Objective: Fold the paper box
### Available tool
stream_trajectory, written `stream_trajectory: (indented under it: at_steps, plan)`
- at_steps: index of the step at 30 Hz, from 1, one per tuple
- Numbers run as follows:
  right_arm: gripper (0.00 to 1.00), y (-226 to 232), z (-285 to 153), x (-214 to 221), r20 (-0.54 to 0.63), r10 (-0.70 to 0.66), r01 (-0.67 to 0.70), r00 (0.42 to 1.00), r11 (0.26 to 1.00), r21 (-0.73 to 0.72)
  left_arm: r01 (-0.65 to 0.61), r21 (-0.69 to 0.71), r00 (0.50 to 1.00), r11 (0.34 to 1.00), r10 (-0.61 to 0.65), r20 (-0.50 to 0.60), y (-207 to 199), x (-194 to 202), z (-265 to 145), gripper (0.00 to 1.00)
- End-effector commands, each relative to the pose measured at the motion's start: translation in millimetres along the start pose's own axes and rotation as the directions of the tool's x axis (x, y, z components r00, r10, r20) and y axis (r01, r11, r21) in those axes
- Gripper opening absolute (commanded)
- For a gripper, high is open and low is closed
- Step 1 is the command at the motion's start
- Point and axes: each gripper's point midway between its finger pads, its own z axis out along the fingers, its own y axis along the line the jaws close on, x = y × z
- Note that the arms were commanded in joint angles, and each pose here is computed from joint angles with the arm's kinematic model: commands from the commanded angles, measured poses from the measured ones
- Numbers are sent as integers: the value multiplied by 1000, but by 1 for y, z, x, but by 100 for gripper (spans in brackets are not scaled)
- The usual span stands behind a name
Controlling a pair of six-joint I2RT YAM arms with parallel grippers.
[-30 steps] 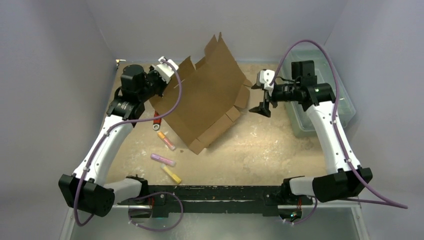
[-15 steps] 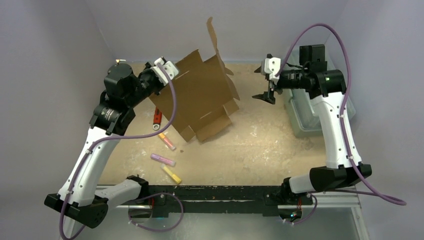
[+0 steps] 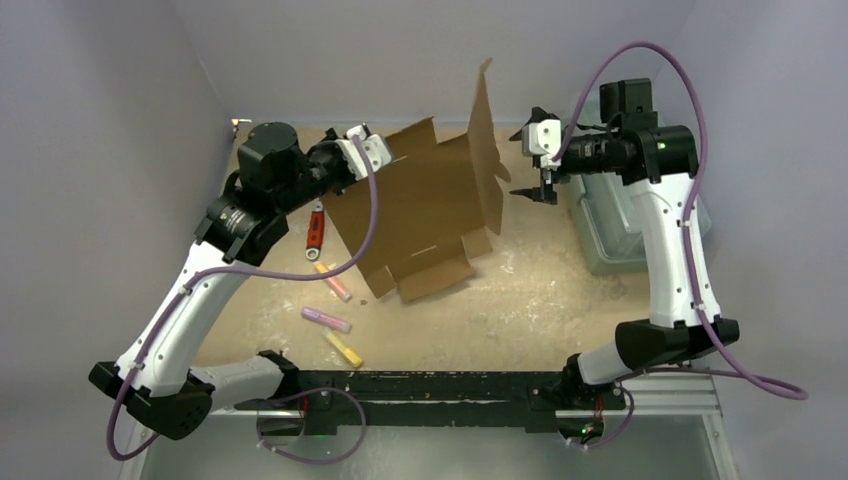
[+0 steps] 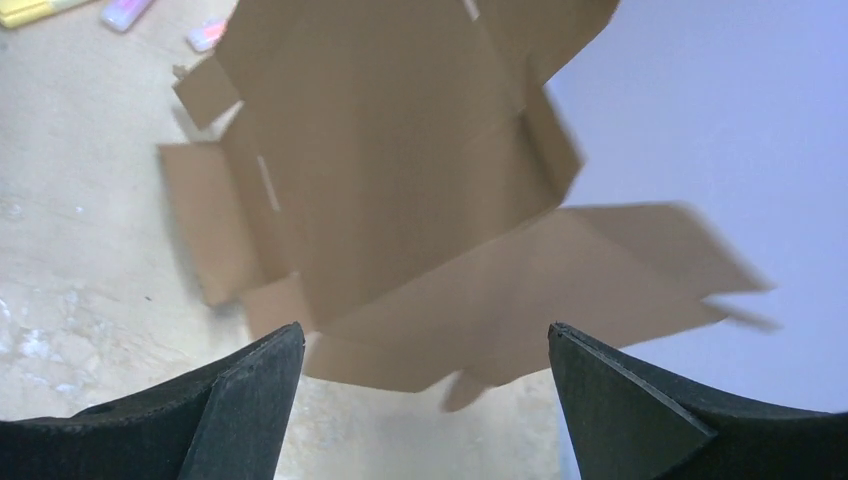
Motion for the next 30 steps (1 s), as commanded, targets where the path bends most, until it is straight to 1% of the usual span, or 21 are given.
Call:
stream_trajectory:
  at_steps: [1, 5, 9, 12, 14, 16, 20, 22, 27, 30]
  plan:
    - [96, -8, -24, -26, -32, -134, 135, 991, 989, 55, -92, -78, 995, 993, 95, 38, 22, -31, -5, 0]
    - [96, -23, -29, -19, -98, -164, 173, 981, 981, 92, -136, -127, 990, 983, 137, 3, 33, -34, -2, 0]
    - [97, -28, -30, -17, -119, -212, 223, 970, 971, 87, -163, -189, 987, 968, 160, -34, 49, -37, -1, 0]
    - [99, -46, -30, -17, -130, -222, 238, 966, 963, 125, -192, -202, 981, 960, 187, -43, 51, -39, -1, 0]
    - [99, -63, -31, -24, -122, -226, 244, 966, 956, 163, -223, -194, 975, 955, 219, -45, 49, -40, -1, 0]
    - [99, -69, -27, -27, -92, -214, 227, 972, 960, 165, -263, -184, 965, 947, 258, -49, 46, -40, -2, 0]
    - [99, -66, -16, -30, -17, -198, 198, 980, 971, 135, -334, -161, 942, 928, 329, -63, 41, -41, -3, 0]
    - [99, -64, -11, -29, 1, -203, 202, 979, 972, 122, -365, -142, 931, 920, 361, -56, 36, -43, -3, 0]
    - [99, -62, 0, -28, 11, -290, 288, 957, 954, 88, -438, -78, 899, 895, 437, -33, 22, -44, 0, 0]
    - [99, -65, 7, -27, -14, -320, 320, 947, 944, 78, -462, -63, 887, 885, 461, -28, 18, -43, 2, 0]
